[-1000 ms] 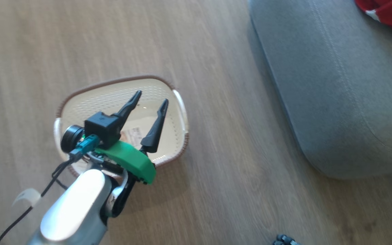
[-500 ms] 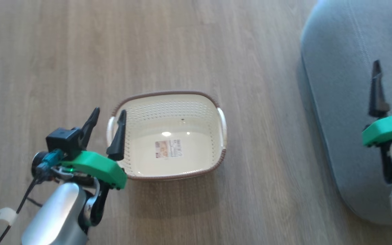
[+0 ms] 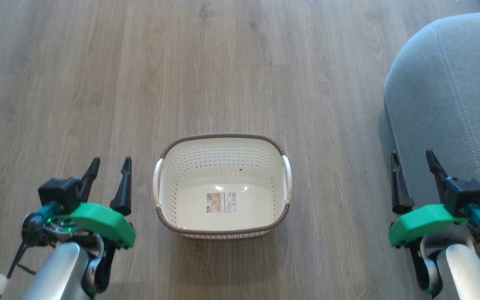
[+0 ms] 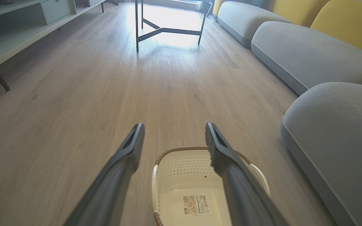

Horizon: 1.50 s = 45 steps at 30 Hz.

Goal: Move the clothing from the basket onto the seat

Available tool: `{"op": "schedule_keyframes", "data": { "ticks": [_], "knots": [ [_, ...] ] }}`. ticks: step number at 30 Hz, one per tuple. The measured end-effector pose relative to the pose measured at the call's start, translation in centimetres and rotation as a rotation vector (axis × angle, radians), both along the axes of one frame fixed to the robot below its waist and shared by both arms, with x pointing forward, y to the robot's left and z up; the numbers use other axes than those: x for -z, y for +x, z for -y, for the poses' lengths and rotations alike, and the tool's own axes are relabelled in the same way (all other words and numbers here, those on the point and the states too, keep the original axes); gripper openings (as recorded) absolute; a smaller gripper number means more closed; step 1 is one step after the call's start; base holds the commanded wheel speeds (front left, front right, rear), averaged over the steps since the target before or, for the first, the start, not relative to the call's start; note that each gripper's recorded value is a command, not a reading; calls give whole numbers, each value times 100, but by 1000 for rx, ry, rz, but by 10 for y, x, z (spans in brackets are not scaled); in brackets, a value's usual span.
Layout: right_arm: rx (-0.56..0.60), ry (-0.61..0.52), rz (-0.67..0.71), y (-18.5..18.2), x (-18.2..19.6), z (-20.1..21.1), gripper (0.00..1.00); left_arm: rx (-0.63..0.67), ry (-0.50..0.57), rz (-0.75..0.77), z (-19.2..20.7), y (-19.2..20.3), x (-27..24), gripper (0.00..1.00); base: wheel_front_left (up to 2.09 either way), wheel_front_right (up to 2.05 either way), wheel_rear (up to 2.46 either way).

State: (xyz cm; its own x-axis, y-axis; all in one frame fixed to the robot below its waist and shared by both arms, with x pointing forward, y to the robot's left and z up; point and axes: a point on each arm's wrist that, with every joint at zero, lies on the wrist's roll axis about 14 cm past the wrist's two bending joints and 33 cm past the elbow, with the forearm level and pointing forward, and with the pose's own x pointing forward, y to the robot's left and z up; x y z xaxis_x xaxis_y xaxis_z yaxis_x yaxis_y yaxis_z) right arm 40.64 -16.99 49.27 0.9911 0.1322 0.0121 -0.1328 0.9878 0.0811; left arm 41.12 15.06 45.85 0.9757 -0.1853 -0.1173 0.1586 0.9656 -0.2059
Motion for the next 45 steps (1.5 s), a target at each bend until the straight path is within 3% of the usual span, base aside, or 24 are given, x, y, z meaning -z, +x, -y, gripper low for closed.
{"op": "schedule_keyframes", "data": {
  "ticks": [43, 44, 45],
  "knots": [
    [-12, -13, -8, -17, 8, -8, 100, -79, 40, -12, -31, -20, 10, 100, 0, 0, 0],
    [-12, -13, -12, -18, 9, -8, 0, -79, 43, -24, -31, -21, 14, 0, 0, 0, 0],
    [-11, -13, -29, -19, 15, -8, 0, -80, 41, -43, -30, -24, 19, 0, 0, 0, 0]
  ]
}}
